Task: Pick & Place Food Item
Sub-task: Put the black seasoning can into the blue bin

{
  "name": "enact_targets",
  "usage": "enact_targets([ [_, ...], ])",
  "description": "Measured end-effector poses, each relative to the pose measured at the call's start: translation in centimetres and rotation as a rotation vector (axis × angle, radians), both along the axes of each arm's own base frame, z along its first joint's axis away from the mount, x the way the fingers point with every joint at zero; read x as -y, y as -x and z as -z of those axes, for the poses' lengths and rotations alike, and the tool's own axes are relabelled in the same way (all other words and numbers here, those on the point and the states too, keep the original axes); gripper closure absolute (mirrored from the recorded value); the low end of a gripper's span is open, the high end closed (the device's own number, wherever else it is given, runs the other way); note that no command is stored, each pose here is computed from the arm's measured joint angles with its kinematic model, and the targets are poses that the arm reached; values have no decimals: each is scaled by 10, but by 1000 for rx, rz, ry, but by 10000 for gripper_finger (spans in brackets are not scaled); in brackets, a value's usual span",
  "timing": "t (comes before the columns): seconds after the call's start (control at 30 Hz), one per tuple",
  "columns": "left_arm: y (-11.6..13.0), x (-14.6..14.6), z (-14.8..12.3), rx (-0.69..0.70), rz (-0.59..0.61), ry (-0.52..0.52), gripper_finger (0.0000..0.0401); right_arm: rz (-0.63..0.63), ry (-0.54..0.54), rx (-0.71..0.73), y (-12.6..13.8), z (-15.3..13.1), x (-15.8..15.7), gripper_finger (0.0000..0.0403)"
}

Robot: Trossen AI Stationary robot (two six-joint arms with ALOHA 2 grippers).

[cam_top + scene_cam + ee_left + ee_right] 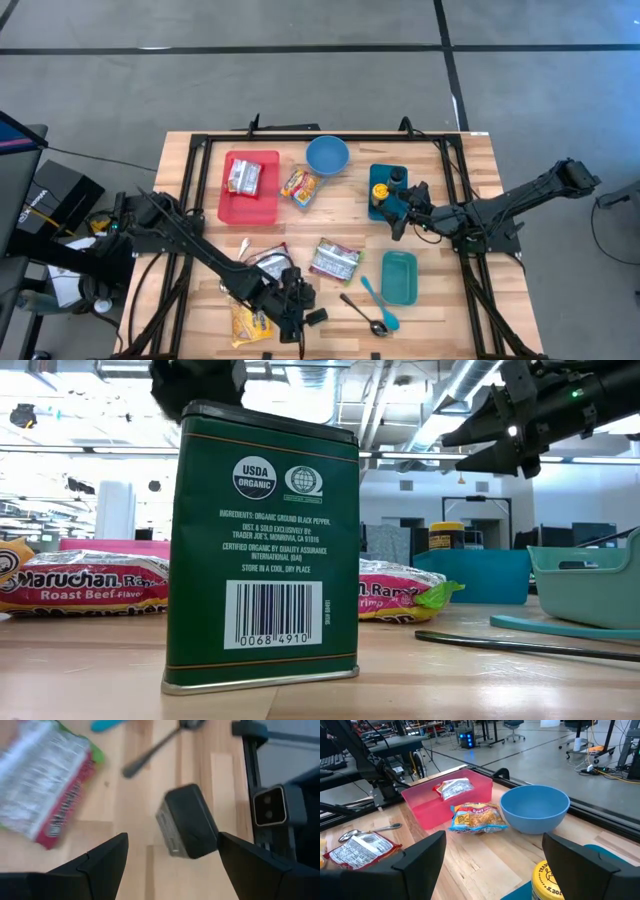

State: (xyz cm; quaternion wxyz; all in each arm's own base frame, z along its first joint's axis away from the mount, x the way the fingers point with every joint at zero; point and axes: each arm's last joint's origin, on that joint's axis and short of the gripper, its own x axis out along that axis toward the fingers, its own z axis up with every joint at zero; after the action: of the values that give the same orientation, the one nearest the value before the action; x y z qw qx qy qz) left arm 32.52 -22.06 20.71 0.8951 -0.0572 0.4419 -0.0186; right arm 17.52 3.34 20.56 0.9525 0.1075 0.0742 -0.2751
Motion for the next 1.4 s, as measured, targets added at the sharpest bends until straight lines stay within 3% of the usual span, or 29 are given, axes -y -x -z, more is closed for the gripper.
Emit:
enact_targets([
  [0.6, -5, -1, 6, -44, 41, 66, 100, -25, -11, -17, 2, 3, -5, 78],
  [1.4, -15, 0, 27, -65, 116, 35, 100, -23, -7, -24, 2, 3, -5, 78],
])
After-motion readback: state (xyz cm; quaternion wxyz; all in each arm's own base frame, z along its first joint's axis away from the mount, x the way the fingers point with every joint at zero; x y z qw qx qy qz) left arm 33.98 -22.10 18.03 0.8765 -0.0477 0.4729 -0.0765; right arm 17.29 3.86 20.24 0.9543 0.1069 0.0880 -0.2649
